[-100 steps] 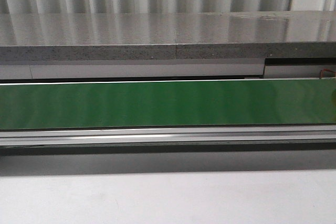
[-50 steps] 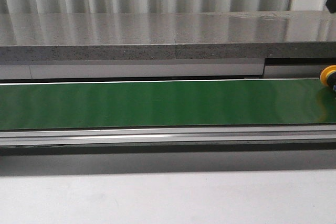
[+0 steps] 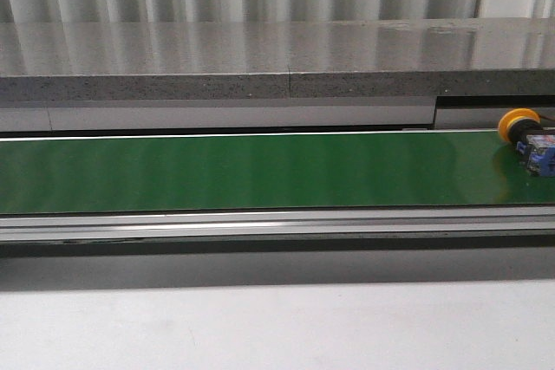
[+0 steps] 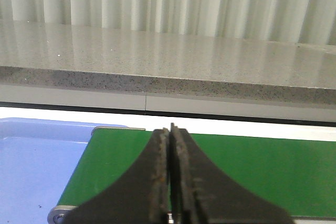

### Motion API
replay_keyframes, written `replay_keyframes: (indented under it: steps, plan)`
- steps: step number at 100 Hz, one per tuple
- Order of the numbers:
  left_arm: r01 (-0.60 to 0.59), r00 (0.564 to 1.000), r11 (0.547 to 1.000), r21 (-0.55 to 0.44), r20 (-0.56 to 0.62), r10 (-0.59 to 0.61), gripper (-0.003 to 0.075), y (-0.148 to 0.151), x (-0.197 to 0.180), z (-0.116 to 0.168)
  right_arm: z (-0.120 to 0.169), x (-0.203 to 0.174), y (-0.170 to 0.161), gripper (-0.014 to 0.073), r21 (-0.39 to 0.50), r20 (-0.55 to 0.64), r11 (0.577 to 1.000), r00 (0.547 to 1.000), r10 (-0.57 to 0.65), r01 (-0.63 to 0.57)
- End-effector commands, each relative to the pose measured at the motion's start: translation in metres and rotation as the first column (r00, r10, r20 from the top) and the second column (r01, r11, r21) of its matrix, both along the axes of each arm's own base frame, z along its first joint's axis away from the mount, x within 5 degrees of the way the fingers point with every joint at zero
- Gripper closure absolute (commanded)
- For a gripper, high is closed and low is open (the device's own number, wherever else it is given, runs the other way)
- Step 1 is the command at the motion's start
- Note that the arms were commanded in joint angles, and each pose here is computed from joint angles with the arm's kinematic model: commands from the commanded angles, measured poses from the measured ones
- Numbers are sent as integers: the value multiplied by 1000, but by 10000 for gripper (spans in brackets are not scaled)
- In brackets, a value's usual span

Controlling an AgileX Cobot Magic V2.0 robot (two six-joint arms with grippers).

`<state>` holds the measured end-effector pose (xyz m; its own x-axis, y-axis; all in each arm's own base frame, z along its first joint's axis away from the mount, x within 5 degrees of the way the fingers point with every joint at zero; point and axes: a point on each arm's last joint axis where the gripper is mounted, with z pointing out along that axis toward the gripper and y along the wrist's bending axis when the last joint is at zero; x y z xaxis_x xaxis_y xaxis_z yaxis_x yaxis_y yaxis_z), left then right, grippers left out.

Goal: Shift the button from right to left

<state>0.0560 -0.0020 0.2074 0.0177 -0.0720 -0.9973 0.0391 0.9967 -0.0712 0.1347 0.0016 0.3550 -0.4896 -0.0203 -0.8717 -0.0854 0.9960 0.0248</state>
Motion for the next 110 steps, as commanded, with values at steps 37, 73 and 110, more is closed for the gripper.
replay_keyframes:
  steps: [37, 73, 110]
  plan:
    - [3, 996, 1000, -11, 93, -2, 740, 0, -2, 1, -17, -72, 8, 14, -32, 169, 999, 985, 10, -5]
    - [3, 996, 1000, -11, 93, -2, 740, 0, -2, 1, -17, -74, 9, 475, -33, 173, 999, 985, 12, -6]
    - [3, 996, 1000, -11, 93, -2, 740, 0, -2, 1, -15, -73, 8, 662, -33, 196, 999, 981, 6, 1]
